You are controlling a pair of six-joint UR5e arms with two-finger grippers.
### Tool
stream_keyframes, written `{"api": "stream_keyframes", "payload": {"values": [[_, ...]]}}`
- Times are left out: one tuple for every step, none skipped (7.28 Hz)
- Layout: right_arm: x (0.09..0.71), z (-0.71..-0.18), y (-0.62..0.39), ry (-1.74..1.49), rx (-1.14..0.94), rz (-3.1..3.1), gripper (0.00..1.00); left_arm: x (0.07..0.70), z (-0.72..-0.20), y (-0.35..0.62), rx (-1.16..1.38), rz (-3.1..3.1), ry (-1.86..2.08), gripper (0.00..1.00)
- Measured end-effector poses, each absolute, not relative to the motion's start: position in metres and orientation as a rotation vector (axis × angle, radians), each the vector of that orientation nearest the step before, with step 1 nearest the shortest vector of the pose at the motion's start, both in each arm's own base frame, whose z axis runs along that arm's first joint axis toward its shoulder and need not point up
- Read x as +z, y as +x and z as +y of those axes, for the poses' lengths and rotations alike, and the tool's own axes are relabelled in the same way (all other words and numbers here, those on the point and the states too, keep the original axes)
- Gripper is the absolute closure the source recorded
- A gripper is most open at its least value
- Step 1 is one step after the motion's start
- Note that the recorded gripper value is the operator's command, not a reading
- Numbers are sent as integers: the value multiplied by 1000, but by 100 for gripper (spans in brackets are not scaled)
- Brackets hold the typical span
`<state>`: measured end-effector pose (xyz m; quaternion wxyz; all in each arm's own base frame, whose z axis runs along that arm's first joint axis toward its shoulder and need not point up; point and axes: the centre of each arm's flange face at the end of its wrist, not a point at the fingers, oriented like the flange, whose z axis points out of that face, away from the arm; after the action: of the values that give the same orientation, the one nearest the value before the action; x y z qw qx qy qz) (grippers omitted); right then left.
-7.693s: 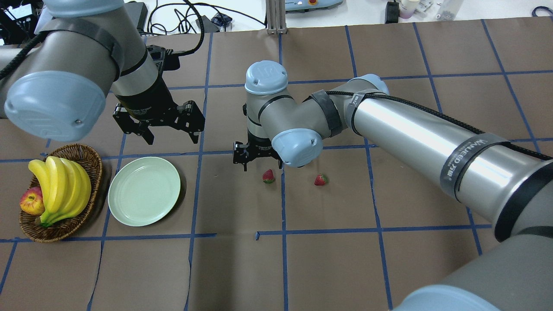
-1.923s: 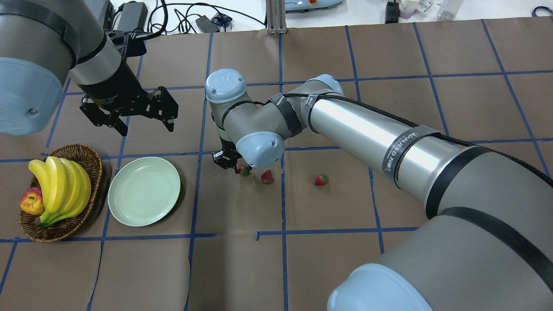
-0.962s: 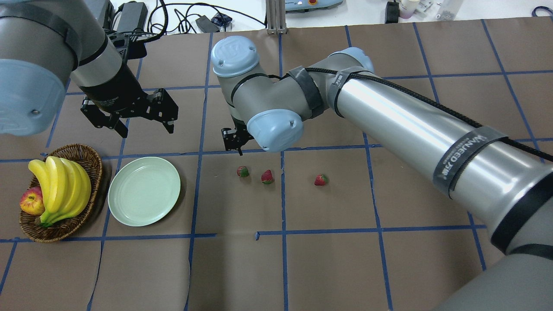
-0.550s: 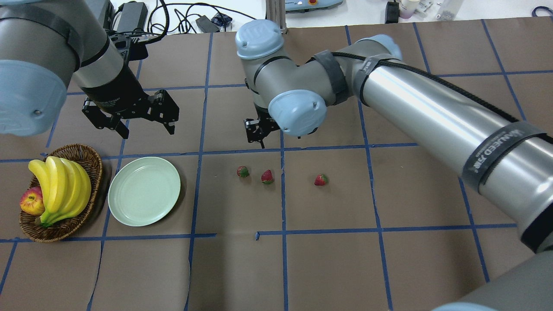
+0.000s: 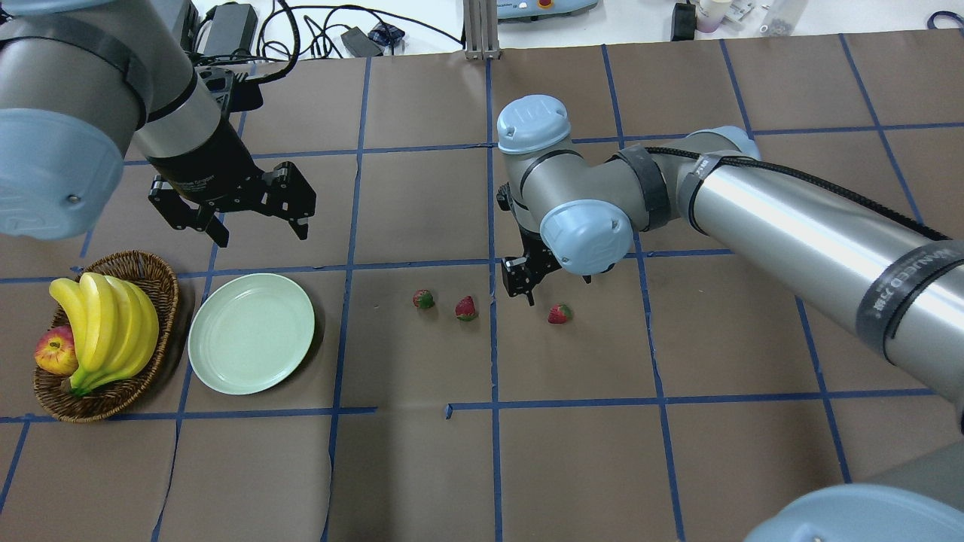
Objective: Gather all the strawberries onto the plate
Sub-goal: 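Move the right gripper over the third strawberry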
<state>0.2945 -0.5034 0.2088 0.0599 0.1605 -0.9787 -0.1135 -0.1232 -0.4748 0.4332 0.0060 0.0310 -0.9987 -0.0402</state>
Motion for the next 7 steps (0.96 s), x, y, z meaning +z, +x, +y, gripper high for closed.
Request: {"api": "stream_keyframes", "payload": {"values": [[201, -499, 293, 492, -345, -2963, 0, 430, -474, -125, -136, -3125, 93, 0], [194, -496, 293, 499, -355, -2961, 7, 428, -473, -125, -144, -3124, 91, 0], [188, -492, 292, 505, -371, -2959, 22, 425, -473, -126, -151, -3121, 91, 0], [183, -488, 291, 508, -387, -2962, 28, 424, -473, -127, -156, -3119, 91, 0], [181, -486, 291, 509, -395, -2968, 33, 423, -473, -127, -159, -3117, 91, 0], [180, -486, 291, 510, -400, -2972, 33, 423, -473, -127, -161, -3116, 91, 0], [178, -485, 291, 516, -404, -2972, 34, 422, -473, -127, -162, -3115, 92, 0]]}}
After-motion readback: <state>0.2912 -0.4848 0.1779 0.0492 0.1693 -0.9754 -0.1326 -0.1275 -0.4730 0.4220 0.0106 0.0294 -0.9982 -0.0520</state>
